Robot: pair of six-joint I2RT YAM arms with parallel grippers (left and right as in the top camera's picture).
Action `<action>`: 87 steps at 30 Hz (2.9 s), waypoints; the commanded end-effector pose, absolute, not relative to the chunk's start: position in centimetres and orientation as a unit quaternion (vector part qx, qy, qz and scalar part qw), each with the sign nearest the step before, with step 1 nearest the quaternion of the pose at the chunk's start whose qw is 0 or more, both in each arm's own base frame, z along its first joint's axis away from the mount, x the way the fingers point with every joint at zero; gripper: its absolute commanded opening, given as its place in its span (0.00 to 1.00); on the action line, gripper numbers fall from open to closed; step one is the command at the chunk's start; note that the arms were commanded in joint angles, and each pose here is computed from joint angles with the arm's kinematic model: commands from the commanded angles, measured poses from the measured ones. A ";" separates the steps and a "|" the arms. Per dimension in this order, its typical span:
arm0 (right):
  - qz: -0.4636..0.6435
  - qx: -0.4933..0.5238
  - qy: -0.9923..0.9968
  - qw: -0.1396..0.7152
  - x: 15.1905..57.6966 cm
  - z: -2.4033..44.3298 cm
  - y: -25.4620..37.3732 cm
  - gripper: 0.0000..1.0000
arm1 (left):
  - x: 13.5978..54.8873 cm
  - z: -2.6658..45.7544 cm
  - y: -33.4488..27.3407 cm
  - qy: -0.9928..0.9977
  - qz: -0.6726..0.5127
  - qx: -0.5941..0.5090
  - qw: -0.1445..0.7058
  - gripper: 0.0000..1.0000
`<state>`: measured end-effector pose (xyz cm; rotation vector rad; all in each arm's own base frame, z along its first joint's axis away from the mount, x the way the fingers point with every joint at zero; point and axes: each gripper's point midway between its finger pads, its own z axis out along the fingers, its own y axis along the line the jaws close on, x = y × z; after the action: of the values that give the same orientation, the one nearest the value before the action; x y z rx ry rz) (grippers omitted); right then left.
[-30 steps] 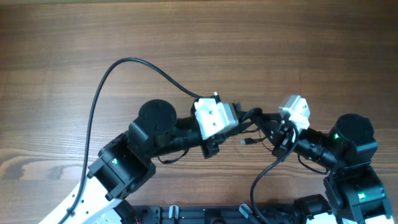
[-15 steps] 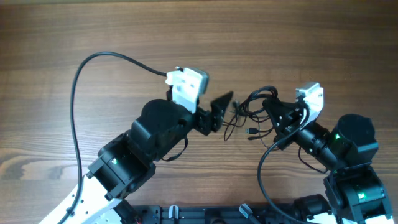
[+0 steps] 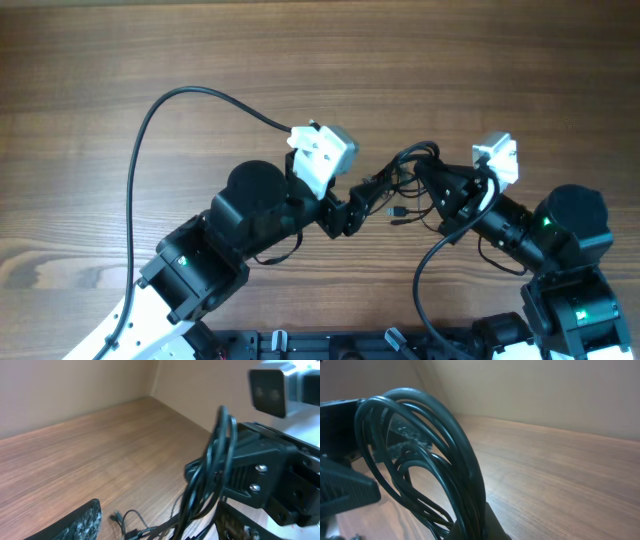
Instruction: Untangle cables
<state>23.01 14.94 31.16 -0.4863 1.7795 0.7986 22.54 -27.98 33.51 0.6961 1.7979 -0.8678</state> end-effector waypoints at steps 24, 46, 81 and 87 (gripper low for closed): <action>0.299 -0.431 0.633 0.569 19.4 31.4 17.5 0.04 | 19.5 38.8 -25.5 0.680 -0.375 0.306 0.550 0.70; 0.266 -0.427 0.634 0.587 20.6 31.7 17.0 0.04 | 18.8 36.5 -28.7 0.679 -0.419 0.357 0.486 0.66; 0.313 -0.425 0.637 0.563 21.5 31.2 18.1 1.00 | 21.3 33.4 -29.7 0.724 -0.395 0.329 0.459 0.04; 0.328 -0.350 0.688 0.545 22.7 30.8 17.4 1.00 | 24.9 33.2 -27.4 0.756 -0.310 0.259 0.515 0.04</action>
<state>22.39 17.57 30.80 -0.9283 1.5630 0.7242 22.10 -29.22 32.22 0.7766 1.8182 -0.9060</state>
